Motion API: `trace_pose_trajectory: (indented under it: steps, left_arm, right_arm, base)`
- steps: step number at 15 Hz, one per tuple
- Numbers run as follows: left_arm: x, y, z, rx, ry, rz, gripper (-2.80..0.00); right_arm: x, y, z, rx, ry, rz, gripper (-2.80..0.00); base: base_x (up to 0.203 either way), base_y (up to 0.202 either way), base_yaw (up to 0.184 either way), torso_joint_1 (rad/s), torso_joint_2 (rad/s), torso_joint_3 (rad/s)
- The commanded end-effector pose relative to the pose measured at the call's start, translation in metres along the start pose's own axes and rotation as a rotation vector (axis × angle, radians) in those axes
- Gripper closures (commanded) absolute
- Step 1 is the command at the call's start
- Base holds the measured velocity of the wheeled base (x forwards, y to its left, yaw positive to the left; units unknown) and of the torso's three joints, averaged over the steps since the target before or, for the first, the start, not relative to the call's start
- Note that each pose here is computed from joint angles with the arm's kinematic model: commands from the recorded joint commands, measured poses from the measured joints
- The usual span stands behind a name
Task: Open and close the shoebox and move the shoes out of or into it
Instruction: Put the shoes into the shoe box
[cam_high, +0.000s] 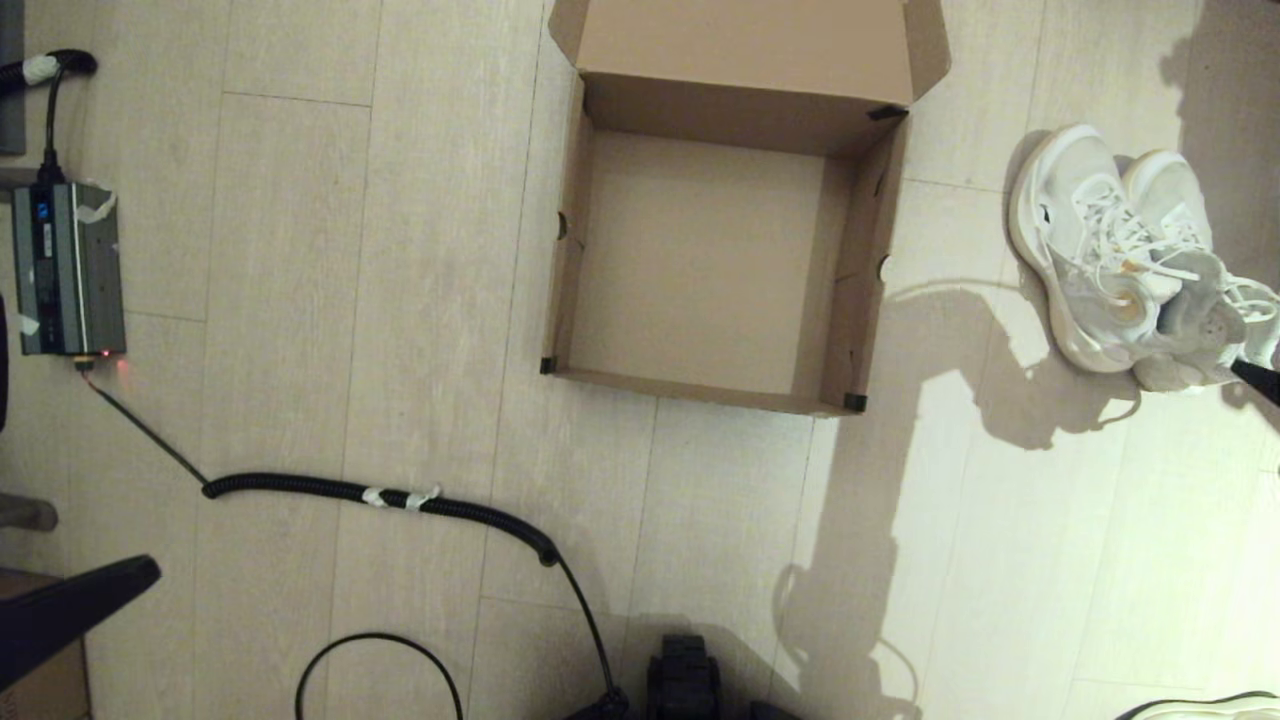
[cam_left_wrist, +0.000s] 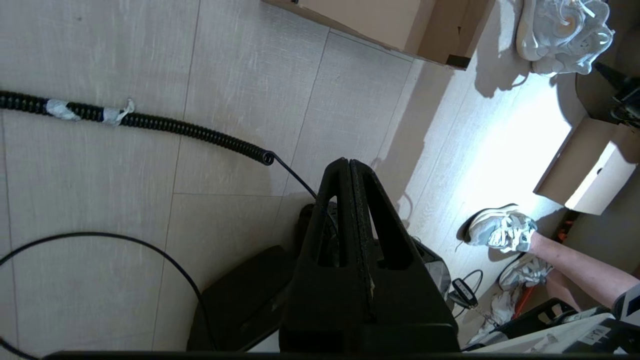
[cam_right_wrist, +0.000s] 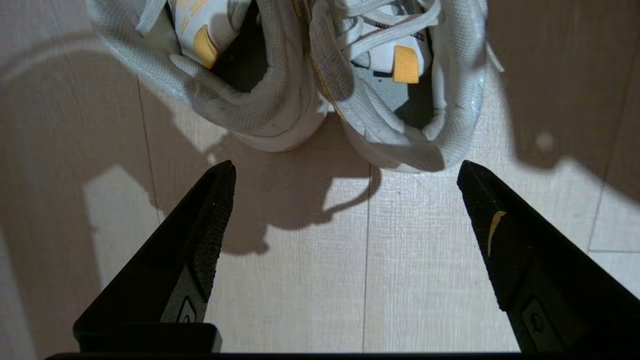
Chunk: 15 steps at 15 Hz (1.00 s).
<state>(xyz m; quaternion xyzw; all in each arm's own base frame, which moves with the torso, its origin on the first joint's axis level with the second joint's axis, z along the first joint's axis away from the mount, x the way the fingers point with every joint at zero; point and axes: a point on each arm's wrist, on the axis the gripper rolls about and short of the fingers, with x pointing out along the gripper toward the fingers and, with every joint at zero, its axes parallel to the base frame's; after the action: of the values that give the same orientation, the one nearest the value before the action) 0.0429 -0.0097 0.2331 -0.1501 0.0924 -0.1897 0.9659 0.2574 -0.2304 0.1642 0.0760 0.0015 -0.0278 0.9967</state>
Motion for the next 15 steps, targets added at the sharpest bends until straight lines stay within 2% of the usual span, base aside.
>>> trace_pose_trajectory:
  steps: [1, 5, 9, 12, 15]
  left_arm:
    - [-0.005, -0.001, -0.004, 0.000, -0.009, 0.001, 0.00]
    - [-0.011, -0.001, -0.010, -0.002, -0.012, 0.013, 0.00]
    - [-0.010, 0.001, -0.016, -0.008, 0.003, 0.016, 0.00]
    - [-0.010, 0.002, -0.020, -0.011, 0.009, 0.019, 0.00]
    - [-0.012, 0.003, -0.024, -0.012, 0.009, 0.025, 0.00]
  right_arm:
    - [0.015, 0.000, -0.017, 0.016, 0.017, 0.029, -2.80]
    - [0.034, 0.021, -0.013, -0.009, -0.023, 0.017, -2.80]
    - [0.043, 0.019, -0.001, -0.022, -0.073, -0.021, -2.80]
    - [0.051, 0.020, 0.013, 0.029, -0.122, -0.002, -2.80]
    - [0.074, 0.021, -0.003, 0.063, -0.108, -0.018, -2.80]
  base:
    - [0.000, 0.000, 0.000, 0.000, 0.00, 0.000]
    - [0.000, 0.000, 0.000, 0.000, 0.00, 0.000]
    - [0.000, 0.000, 0.000, 0.000, 0.00, 0.000]
    - [0.000, 0.000, 0.000, 0.000, 0.00, 0.000]
    - [0.000, 0.000, 0.000, 0.000, 0.00, 0.000]
